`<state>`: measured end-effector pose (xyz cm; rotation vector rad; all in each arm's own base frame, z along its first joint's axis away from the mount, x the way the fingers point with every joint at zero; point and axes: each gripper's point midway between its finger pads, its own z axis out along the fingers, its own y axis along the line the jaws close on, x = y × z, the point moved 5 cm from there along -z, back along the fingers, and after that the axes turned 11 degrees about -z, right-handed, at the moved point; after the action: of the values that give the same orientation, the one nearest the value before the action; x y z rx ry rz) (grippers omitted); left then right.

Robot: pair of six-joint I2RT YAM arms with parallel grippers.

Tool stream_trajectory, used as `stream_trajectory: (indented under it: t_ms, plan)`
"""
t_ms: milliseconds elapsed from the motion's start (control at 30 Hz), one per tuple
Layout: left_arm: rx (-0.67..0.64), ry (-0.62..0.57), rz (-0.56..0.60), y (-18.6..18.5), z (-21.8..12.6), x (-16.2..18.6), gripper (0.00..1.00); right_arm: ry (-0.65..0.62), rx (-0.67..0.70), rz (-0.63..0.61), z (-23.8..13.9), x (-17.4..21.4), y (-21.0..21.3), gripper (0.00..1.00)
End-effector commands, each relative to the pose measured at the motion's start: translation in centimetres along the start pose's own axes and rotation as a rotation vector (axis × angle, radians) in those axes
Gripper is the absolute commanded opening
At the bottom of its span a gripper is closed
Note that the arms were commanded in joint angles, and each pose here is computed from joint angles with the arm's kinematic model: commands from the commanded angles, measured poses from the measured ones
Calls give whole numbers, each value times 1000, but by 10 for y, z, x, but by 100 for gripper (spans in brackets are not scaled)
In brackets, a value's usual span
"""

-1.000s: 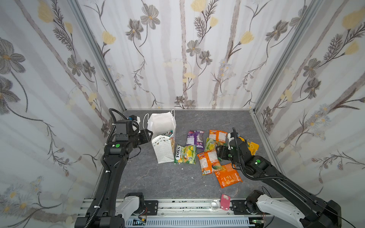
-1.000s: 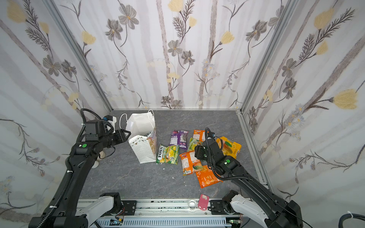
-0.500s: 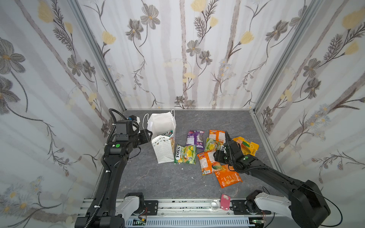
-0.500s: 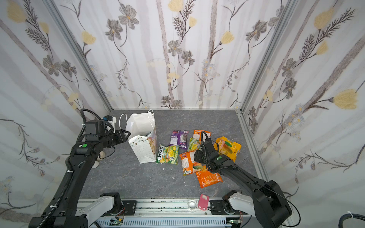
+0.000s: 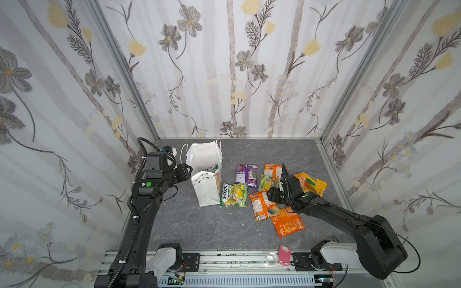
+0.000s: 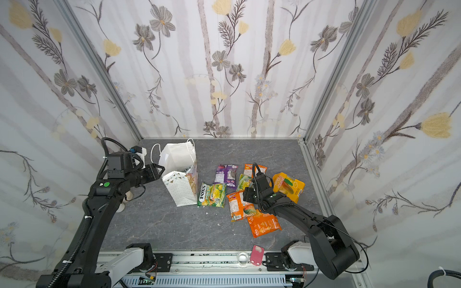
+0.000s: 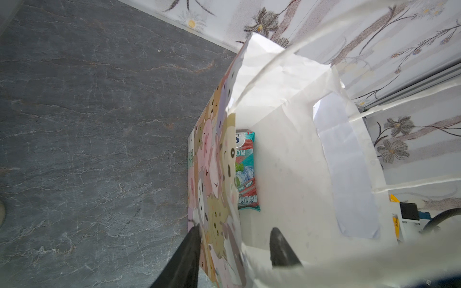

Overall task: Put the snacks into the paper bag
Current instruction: 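Lower the right gripper and grasp the orange Fox's fruits packet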

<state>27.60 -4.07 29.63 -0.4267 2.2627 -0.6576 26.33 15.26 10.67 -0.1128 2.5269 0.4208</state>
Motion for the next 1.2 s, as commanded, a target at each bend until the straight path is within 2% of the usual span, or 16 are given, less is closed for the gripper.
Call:
stream_trajectory:
  t_ms: [0,400,633,833,1167]
  plan:
    - [9,-16,10,-4,-2,-6,45,-26,-22,-18,5,-9,5,72]
    - [7,-3,7,-4,-1,-5,45,-21,-29,-11,25,-14,6,72]
    - [14,5,7,-4,0,-3,45,-13,-31,-4,30,-14,5,69]
    - [18,4,10,-5,-1,-4,45,-16,-28,-1,30,-14,5,59]
    - [20,6,11,-4,-1,-2,45,-17,-39,10,27,-9,4,28]
